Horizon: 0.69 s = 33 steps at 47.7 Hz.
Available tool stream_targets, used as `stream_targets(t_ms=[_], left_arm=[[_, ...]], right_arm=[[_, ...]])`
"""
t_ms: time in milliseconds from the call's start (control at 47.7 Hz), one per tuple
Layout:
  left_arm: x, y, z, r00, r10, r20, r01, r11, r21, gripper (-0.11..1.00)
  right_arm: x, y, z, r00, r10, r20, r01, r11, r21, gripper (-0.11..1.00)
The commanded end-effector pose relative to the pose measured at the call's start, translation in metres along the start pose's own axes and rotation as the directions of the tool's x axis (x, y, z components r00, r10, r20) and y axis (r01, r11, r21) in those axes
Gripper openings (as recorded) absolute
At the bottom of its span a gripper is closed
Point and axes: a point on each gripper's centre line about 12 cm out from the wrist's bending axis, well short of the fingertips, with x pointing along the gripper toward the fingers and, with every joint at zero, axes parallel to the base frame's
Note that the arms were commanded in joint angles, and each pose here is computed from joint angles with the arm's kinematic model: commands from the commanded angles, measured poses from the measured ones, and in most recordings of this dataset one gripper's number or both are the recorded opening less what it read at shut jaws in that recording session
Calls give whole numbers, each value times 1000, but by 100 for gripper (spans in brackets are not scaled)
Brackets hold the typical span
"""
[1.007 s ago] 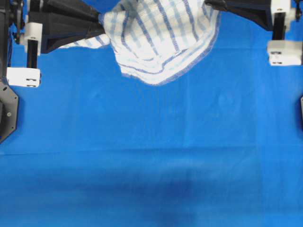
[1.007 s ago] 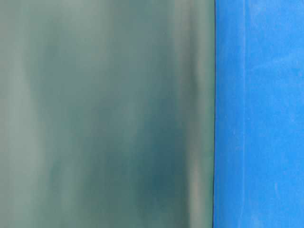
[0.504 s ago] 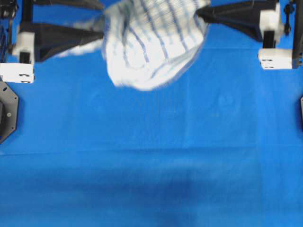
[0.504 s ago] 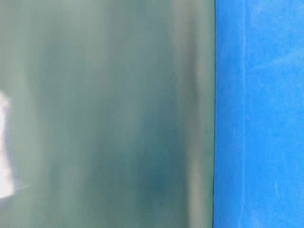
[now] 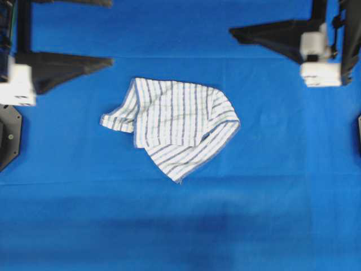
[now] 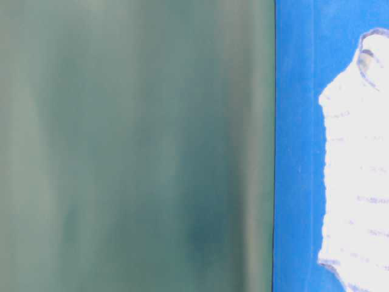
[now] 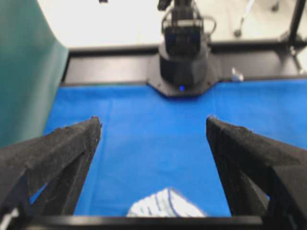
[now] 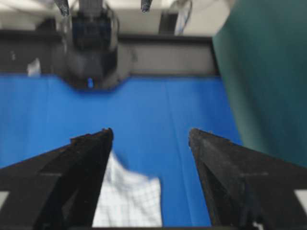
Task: Lift the towel with both arms.
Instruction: 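Open both grippers, drop the towel, and withdraw outward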
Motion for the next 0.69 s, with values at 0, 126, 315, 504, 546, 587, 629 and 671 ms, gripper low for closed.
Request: stream_targets(t_ms=[0,126,315,504,546,587,629,671], left_arm=[[2,0,-6,1000,4,20,-4,1000,-2,90],[6,-2,-21,1000,3,6,-3,1000,-2,90],[13,-5,-51,999,-1,-34,0,1000,-10,90],[17,-8,-81,998,-2,-60,-1,999,-49,90],[18,-8,-88,998,-3,-68,-1,999,-53,90],[18,-9,-95,997,-3,-74,-1,998,-56,90],[19,-10,-105,997,-3,-81,-1,998,-58,90],[20,-11,-113,996,-3,-84,-2,998,-57,90]], right_arm=[[1,1,-2,1000,4,20,-4,1000,-4,66],[9,4,-15,1000,11,12,-11,1000,4,66],[21,9,-41,1000,24,-15,-24,1000,8,66],[34,15,-72,998,37,-42,-36,999,38,66],[36,16,-79,998,40,-47,-38,998,47,66],[39,17,-87,998,43,-53,-40,998,51,66],[41,17,-93,998,44,-55,-41,998,54,66],[43,18,-100,997,46,-57,-43,998,56,66]])
